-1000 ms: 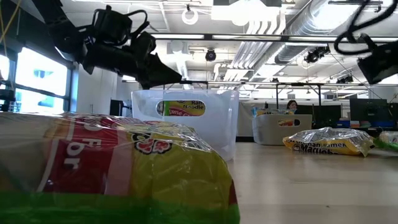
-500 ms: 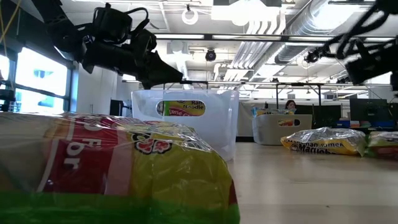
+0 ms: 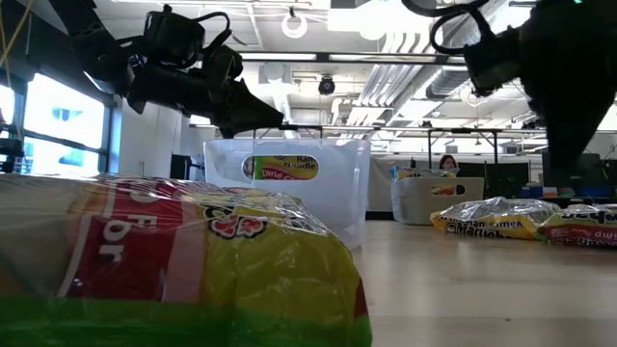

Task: Sort Maruchan noodles
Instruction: Put the green noodle pack into the transparent bin

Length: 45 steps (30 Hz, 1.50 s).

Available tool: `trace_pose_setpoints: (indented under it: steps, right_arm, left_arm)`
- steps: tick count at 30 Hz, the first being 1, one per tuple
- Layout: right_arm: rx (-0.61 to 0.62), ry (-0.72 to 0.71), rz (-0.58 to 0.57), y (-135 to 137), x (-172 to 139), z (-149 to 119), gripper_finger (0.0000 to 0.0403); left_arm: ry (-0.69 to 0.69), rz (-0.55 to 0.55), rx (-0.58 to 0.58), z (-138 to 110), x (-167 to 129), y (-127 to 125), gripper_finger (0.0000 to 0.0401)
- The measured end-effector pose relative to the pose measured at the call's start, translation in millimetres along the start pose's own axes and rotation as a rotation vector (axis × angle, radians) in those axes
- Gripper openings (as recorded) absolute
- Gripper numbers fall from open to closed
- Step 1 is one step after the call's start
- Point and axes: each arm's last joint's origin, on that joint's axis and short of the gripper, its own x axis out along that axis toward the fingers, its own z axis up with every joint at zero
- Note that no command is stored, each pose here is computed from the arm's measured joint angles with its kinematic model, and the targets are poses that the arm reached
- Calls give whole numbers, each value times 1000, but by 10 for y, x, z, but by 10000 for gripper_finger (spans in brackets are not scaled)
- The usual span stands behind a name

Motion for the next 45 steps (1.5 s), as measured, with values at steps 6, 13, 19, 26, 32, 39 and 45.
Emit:
trace_pose_setpoints:
  steps: [6, 13, 19, 26, 32, 39, 45]
  right_arm:
    - [62, 337, 14, 51, -211, -211, 41]
    - [272, 392, 8, 67, 72, -524, 41]
    - [312, 385, 71, 72, 273, -683, 20]
    - [143, 163, 215, 185, 290, -596, 2]
    - [155, 192, 134, 237, 50, -535, 0]
    - [143, 135, -122, 13, -41, -435, 39]
    - [94, 254, -346, -331, -88, -220, 137]
  left_arm:
    - [3, -19, 4, -6, 9, -53, 58]
    - [6, -40, 25, -12, 17, -107, 58]
    - [6, -39, 25, -12, 17, -106, 58]
    - [6, -39, 25, -12, 17, -106, 58]
    - [6, -39, 25, -12, 17, -106, 58]
    - [6, -39, 27, -11, 17, -105, 58]
    - [6, -39, 27, -12, 17, -105, 58]
